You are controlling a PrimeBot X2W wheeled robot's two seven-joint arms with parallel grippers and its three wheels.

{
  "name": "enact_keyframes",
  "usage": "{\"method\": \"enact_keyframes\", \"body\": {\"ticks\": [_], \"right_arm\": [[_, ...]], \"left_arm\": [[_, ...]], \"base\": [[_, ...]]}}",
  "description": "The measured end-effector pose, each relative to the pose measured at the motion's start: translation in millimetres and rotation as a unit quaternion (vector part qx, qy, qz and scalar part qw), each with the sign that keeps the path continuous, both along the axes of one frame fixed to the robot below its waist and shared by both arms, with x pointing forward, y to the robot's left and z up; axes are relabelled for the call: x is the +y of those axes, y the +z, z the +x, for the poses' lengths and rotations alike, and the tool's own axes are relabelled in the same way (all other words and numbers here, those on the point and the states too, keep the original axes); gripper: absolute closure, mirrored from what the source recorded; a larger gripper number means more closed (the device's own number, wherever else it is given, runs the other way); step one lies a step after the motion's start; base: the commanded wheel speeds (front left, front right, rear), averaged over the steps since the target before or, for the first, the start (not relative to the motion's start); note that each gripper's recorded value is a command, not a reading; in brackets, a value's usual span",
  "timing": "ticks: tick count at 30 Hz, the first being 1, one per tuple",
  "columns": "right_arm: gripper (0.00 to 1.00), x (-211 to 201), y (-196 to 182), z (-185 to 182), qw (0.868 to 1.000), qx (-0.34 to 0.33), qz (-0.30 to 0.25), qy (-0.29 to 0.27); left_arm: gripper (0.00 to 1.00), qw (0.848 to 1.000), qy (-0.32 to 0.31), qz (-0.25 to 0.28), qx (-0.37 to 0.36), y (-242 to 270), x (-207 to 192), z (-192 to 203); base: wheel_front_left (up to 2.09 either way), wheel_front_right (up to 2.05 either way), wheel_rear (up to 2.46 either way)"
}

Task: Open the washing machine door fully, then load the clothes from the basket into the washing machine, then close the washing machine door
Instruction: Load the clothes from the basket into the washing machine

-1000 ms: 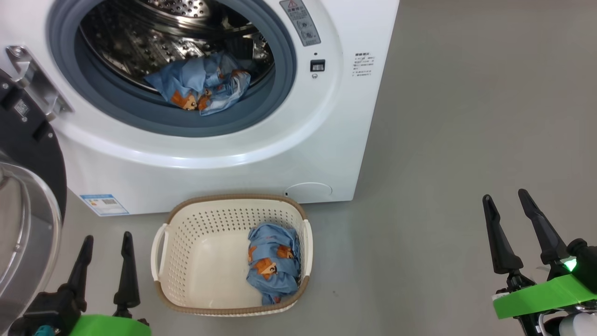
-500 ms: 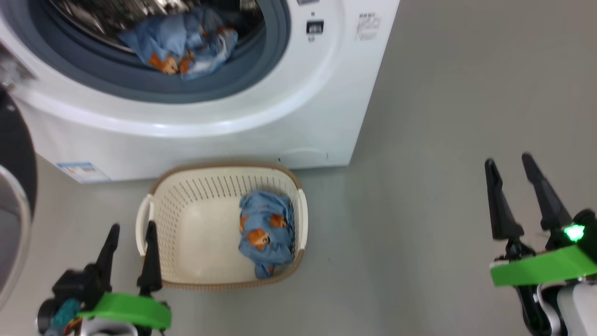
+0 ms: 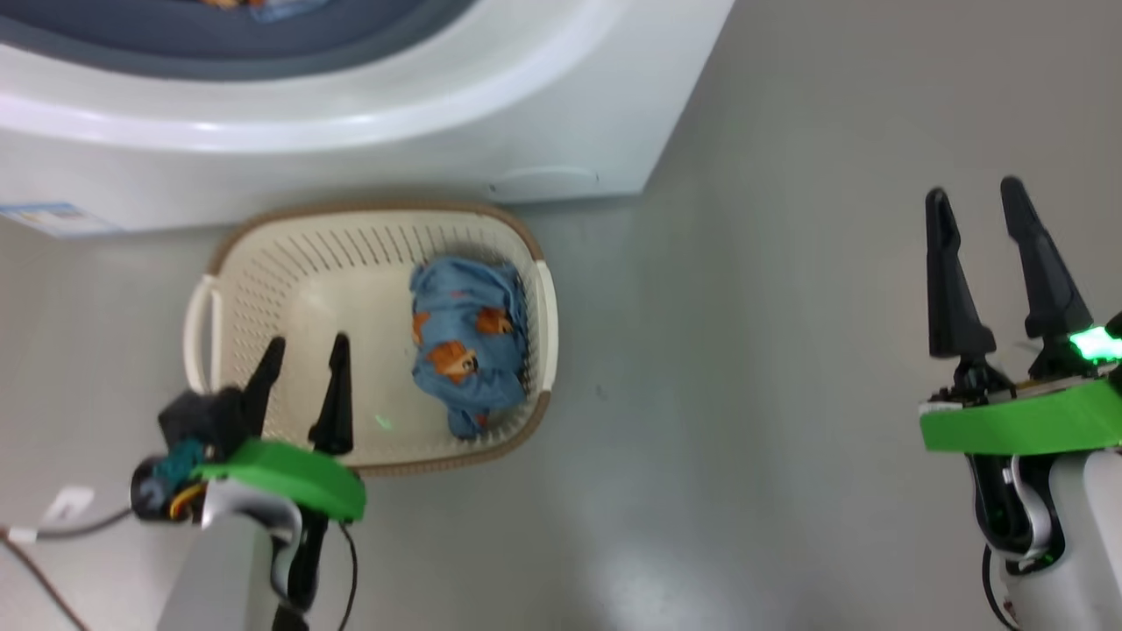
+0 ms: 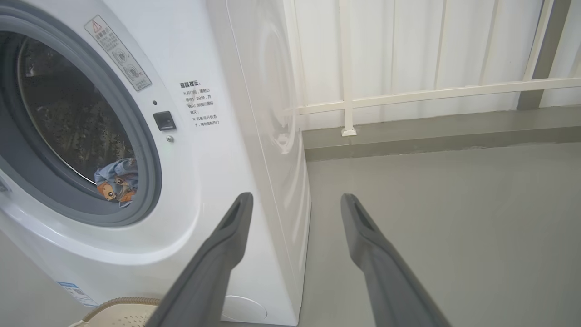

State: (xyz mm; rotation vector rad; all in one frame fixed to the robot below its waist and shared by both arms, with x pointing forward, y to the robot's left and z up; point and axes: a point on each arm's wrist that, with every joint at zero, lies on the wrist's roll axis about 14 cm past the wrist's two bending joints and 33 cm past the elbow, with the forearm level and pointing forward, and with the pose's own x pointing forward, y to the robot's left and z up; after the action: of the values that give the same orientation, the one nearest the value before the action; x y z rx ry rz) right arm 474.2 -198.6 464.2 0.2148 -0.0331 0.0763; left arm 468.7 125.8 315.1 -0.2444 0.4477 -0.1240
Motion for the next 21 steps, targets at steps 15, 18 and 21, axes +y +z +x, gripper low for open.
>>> {"method": "enact_keyframes", "body": {"ticks": [15,18,21], "right_arm": [[0.00,2,-53,37,0.999,0.035,0.004,-0.001],[0.00,2,-66,39,0.999,0.046,0.005,-0.003],[0.00,3,-78,42,0.998,0.055,0.006,-0.004]], "left_arm": [[0.00,0.990,-0.075,0.012,0.120,-101,-28,32],[0.00,0.983,-0.095,0.017,0.155,-124,-35,29],[0.00,0.976,-0.113,0.019,0.185,-143,-41,28]], "base": [[0.00,0.00,0.00],[0.00,0.00,0.00],[0.00,0.00,0.00]]}}
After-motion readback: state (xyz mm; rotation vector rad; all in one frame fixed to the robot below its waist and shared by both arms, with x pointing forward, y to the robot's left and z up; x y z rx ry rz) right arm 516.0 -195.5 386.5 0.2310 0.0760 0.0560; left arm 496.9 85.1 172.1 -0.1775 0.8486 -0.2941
